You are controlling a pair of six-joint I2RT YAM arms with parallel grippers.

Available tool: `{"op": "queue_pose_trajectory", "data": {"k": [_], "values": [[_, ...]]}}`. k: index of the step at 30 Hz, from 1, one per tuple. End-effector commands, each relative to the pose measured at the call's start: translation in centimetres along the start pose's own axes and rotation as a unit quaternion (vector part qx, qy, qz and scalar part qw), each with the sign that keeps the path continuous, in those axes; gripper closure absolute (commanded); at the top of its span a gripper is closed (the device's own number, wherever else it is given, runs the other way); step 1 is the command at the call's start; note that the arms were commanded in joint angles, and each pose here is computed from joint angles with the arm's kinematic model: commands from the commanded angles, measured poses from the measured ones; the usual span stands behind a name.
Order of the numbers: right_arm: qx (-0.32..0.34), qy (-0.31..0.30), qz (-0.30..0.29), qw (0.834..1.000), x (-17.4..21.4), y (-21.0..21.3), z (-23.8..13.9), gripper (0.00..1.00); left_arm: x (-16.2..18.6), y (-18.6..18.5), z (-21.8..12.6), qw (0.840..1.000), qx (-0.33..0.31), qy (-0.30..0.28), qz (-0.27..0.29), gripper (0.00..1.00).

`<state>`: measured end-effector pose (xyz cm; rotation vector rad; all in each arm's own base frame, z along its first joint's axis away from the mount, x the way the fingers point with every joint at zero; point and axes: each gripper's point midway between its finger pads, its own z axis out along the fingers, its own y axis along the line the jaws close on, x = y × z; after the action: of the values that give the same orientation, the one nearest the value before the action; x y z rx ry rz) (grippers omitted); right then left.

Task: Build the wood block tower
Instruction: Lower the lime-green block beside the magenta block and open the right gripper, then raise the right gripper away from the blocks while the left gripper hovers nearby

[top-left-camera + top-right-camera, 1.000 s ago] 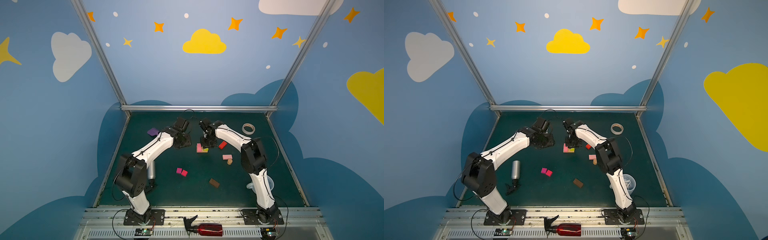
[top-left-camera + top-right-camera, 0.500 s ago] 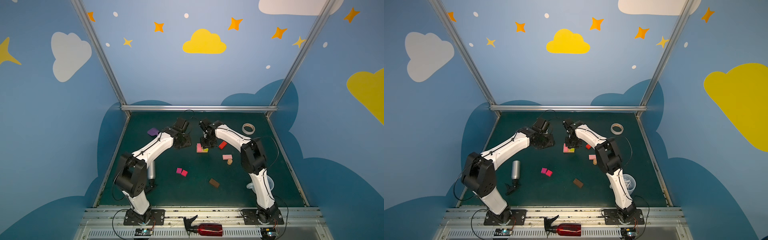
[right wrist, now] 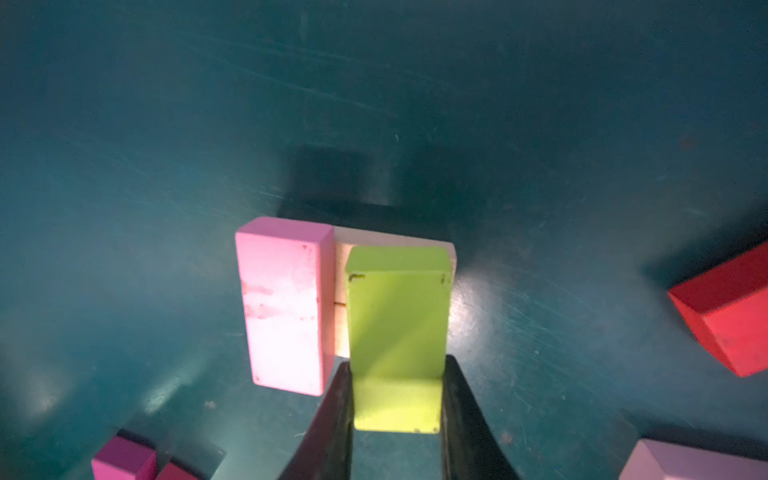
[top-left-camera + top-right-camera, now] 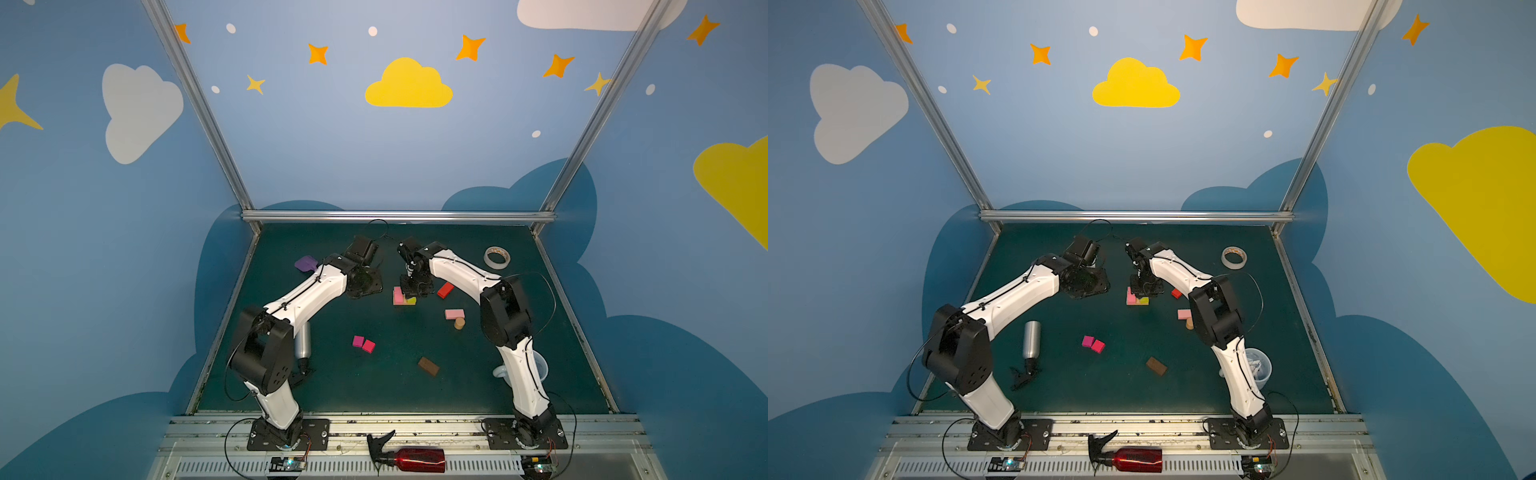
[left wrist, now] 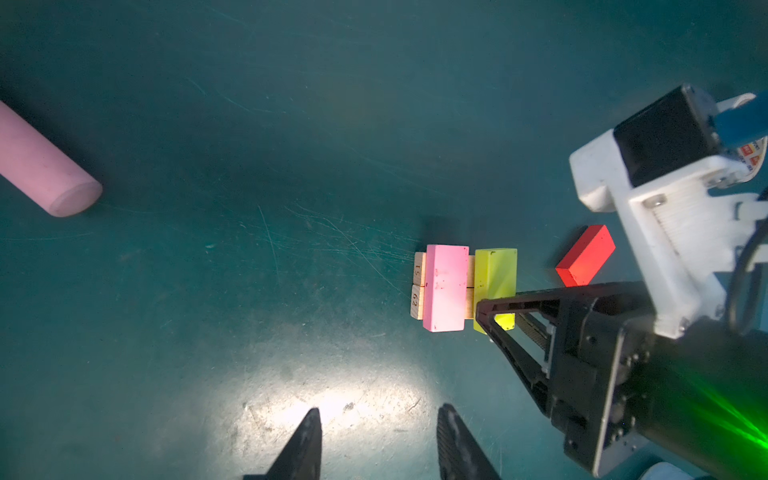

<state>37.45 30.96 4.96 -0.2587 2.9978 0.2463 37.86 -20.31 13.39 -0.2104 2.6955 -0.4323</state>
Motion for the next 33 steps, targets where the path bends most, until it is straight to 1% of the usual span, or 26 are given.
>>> {"op": "queue_pose_trajectory", "data": {"k": [1,4,16,23,29,33], "values": [[0.0,0.006,0.001,1.0,0.2,0.4,0.1,0.73,0.1,0.3,-0.4,1.0,0.0,0.0,-0.005,0.54],[0.001,0.005,0.002,1.0,0.1,0.4,0.1,0.69,0.1,0.4,-0.3,1.0,-0.001,0.001,-0.006,0.54],[-0.002,0.007,0.002,1.0,0.2,0.6,0.1,0.65,0.1,0.4,-0.4,1.0,-0.001,0.0,-0.006,0.54],[-0.002,0.005,0.001,1.0,0.3,0.6,-0.2,0.62,0.1,0.4,-0.6,1.0,0.0,-0.001,-0.008,0.54],[-0.002,-0.014,0.001,1.0,0.0,0.5,-2.1,0.56,0.0,0.1,-0.7,1.0,0.005,0.001,-0.008,0.54],[-0.014,-0.032,0.003,0.999,-0.1,0.6,-3.7,0.54,0.0,-0.3,-0.6,1.0,0.013,0.002,-0.005,0.54]]}}
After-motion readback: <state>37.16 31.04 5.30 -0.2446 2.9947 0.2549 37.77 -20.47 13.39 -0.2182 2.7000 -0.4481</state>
